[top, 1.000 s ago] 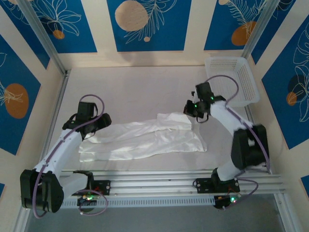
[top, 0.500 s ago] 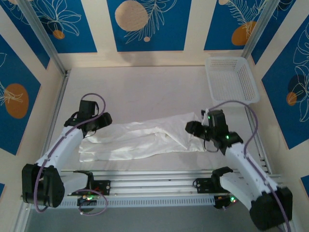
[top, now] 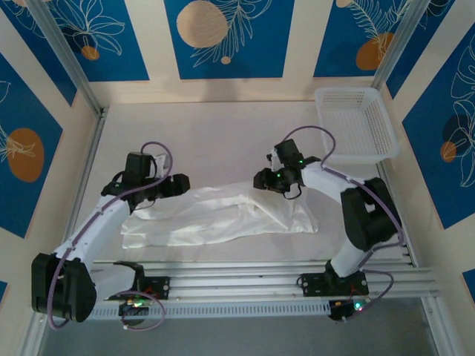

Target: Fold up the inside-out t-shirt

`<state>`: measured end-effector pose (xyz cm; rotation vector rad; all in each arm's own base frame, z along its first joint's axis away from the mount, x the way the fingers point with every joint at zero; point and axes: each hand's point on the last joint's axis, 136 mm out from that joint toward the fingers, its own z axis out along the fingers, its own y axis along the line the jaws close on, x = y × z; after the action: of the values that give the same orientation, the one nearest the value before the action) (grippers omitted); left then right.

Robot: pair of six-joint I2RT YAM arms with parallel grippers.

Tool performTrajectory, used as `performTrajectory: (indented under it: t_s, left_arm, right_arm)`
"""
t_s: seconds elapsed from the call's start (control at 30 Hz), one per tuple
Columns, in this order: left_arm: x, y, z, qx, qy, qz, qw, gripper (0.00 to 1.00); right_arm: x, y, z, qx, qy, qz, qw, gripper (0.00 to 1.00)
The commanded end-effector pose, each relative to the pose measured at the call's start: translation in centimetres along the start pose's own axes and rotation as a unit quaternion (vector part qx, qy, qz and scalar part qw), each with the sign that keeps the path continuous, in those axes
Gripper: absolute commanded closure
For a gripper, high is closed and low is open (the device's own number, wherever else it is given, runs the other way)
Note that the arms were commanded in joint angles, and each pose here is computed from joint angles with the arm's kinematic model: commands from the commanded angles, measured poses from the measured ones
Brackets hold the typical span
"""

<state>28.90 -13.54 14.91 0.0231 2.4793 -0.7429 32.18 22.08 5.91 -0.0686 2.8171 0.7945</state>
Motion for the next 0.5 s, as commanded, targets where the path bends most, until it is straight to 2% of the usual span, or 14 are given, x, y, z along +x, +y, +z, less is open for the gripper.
performTrajectory:
  t_s: [0.0,0.07,0.13,0.23,0.3,0.47]
  left_arm:
    - [0.0,-1.3,-0.2,0.028,-0.001,0.03,0.999,0.26]
    - [-0.1,-1.1,-0.2,0.022,-0.003,0.029,0.999,0.26]
    - [0.0,-0.8,-0.2,0.014,-0.002,0.027,1.0,0.26]
    - [0.1,-0.3,0.0,0.001,0.0,0.023,1.0,0.25]
    - [0.1,0.0,0.1,-0.006,0.002,0.021,1.0,0.25]
    - [0.1,0.6,0.3,-0.02,0.0,0.015,1.0,0.25]
  right_arm:
    - [0.3,2.0,0.6,-0.034,0.028,-0.026,0.999,0.5]
    - [0.1,2.4,0.5,-0.041,0.022,-0.024,0.999,0.64]
    - [0.2,2.9,-0.2,-0.051,0.019,-0.024,0.998,0.83]
    - [1.5,3.9,-1.0,-0.075,0.037,-0.022,0.996,1.0]
    - [3.6,4.8,-1.2,-0.09,0.055,-0.019,0.994,1.0]
    - [11.4,6.6,0.0,-0.113,0.109,-0.025,0.987,1.0]
